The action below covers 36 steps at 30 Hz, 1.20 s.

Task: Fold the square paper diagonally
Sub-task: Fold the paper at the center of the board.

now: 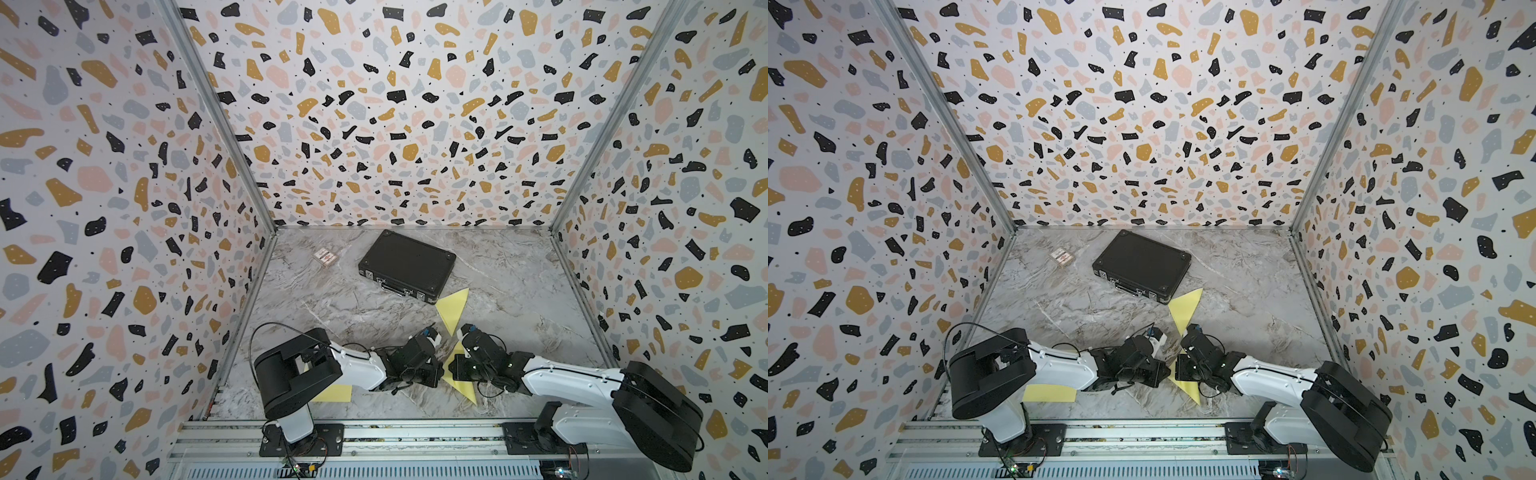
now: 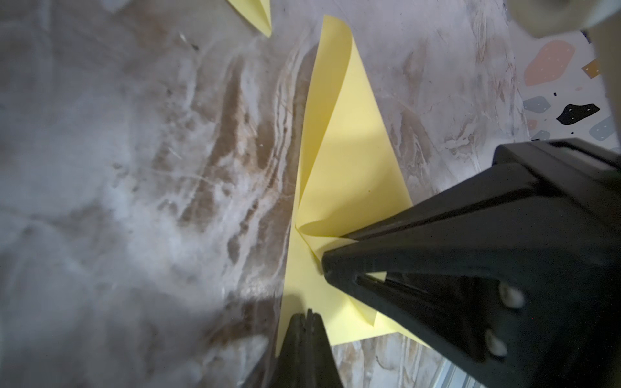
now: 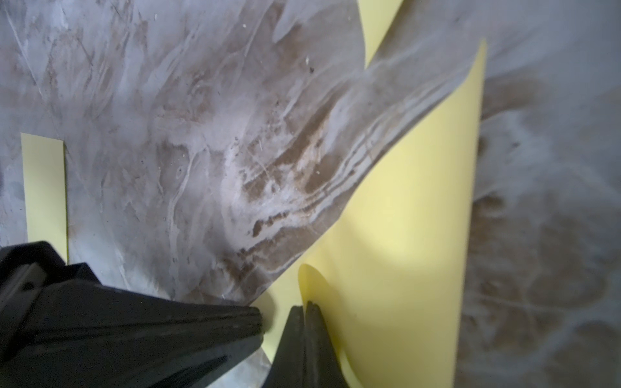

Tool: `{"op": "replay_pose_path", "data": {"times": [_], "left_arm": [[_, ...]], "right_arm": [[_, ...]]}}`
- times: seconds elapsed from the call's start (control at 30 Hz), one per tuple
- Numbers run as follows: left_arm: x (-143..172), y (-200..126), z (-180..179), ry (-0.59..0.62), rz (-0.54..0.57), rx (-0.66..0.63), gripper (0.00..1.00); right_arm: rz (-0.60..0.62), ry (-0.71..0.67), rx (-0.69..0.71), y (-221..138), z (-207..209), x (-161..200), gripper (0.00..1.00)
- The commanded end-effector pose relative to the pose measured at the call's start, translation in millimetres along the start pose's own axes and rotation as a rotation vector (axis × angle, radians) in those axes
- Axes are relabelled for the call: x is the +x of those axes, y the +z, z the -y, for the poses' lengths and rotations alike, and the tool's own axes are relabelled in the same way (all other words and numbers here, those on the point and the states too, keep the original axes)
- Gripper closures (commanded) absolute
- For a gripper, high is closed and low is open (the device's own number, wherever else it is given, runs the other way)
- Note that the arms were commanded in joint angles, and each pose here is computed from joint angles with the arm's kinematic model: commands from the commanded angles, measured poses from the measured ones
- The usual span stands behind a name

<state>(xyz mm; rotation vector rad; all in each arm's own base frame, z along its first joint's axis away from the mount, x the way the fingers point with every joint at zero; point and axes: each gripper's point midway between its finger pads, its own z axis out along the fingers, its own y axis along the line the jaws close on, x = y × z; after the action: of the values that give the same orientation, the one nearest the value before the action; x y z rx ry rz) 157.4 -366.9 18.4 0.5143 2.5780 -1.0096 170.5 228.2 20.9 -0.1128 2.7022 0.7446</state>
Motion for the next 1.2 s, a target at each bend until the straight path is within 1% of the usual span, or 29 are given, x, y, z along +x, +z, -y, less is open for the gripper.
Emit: {"op": "replay_pose_path", "data": {"times": [0.0,0.1,0.13,0.17,0.3,0.37,0.47,0.73,0.77,0.9,1.0,1.03,1.17], "left_arm": [[59.7,0.6,-54.7,-0.039,-0.184,-0.183,1.00],[59.2,0.3,-54.7,-0.040,-0.182,-0.182,1.00],[59.5,0.1,-55.0,-0.040,-0.182,-0.182,1.00],[59.4,-0.1,-54.3,-0.040,-0.181,-0.180,1.00],[57.0,-2.4,-52.1,-0.042,-0.175,-0.177,1.00],[55.5,-3.6,-49.9,-0.046,-0.170,-0.171,1.00],[52.3,-5.3,-43.2,-0.057,-0.162,-0.147,1.00],[30.1,-22.7,-17.0,-0.077,-0.080,-0.066,1.00],[27.7,-25.3,-14.0,-0.109,-0.069,-0.057,1.00],[17.5,-34.0,-3.1,-0.143,-0.022,-0.015,1.00],[8.3,-39.9,1.1,-0.173,0.015,-0.007,1.00],[5.5,-41.7,1.7,-0.180,0.027,-0.007,1.00],[-4.7,-47.7,3.0,-0.204,0.069,-0.008,1.00]], "right_arm": [[-0.032,-0.010,0.032,1.0,9.0,9.5,0.83],[-0.035,-0.009,0.023,1.0,7.1,9.7,0.69],[-0.035,-0.009,0.021,0.7,6.6,9.7,0.66],[-0.037,-0.009,0.020,0.9,6.6,10.1,0.64],[-0.040,-0.009,0.008,-1.0,3.8,10.1,0.63],[-0.042,-0.009,0.006,-1.6,3.9,11.1,0.58],[-0.043,-0.011,0.006,-2.5,4.1,11.9,0.53],[-0.052,-0.006,0.005,-1.3,5.8,14.9,0.52],[-0.054,-0.005,0.006,-1.0,5.9,15.1,0.53],[-0.054,-0.003,0.005,-1.0,6.0,15.5,0.53],[-0.059,-0.005,0.005,-0.9,6.4,16.3,0.51],[-0.060,-0.005,0.005,-0.8,6.6,16.9,0.47],[-0.063,-0.006,-0.004,-1.1,4.9,17.2,0.43]]}}
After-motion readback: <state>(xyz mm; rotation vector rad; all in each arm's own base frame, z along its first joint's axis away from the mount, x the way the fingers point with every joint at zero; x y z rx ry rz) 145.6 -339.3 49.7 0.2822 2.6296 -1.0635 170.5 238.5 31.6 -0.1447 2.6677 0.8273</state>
